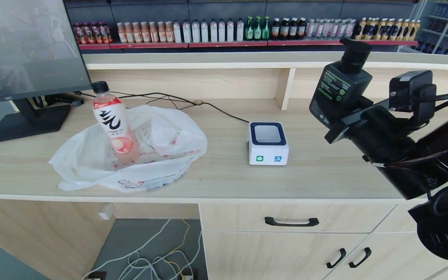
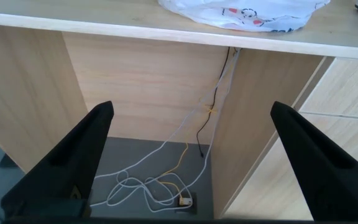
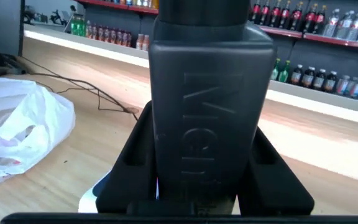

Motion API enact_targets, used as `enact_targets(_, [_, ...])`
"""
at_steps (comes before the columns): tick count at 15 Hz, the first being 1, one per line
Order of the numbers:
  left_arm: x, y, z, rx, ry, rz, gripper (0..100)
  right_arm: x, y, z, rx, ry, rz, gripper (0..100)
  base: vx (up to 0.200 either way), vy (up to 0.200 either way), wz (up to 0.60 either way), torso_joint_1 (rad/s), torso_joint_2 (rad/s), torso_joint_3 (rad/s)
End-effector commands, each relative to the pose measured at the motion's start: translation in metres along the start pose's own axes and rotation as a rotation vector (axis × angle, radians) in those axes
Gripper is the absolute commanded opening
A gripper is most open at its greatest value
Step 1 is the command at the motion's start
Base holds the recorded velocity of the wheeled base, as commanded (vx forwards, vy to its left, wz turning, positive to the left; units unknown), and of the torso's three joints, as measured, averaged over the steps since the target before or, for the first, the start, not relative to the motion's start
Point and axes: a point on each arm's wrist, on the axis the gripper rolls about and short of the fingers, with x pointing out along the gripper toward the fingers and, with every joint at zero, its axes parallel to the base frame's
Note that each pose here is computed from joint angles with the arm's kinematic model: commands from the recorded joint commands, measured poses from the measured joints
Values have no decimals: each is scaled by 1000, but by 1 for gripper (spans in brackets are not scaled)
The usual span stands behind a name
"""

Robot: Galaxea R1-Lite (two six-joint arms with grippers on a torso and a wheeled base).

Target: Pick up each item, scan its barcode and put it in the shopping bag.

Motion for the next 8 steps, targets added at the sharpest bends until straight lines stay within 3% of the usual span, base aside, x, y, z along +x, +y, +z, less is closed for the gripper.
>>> enact_targets(1, [0, 0, 0, -2, 0, 2, 100, 36, 9, -21, -105, -63, 101, 0, 0, 0, 0, 0, 0, 0])
enact_targets(3, [0, 0, 0, 0, 0, 2, 100, 60, 12, -28, -191, -151, 171, 0, 0, 0, 0, 0, 0, 0])
enact_targets(8, [0, 0, 0, 0, 0, 2, 100, 60, 35, -54, -356, -209, 399, 0, 0, 0, 0, 0, 0, 0])
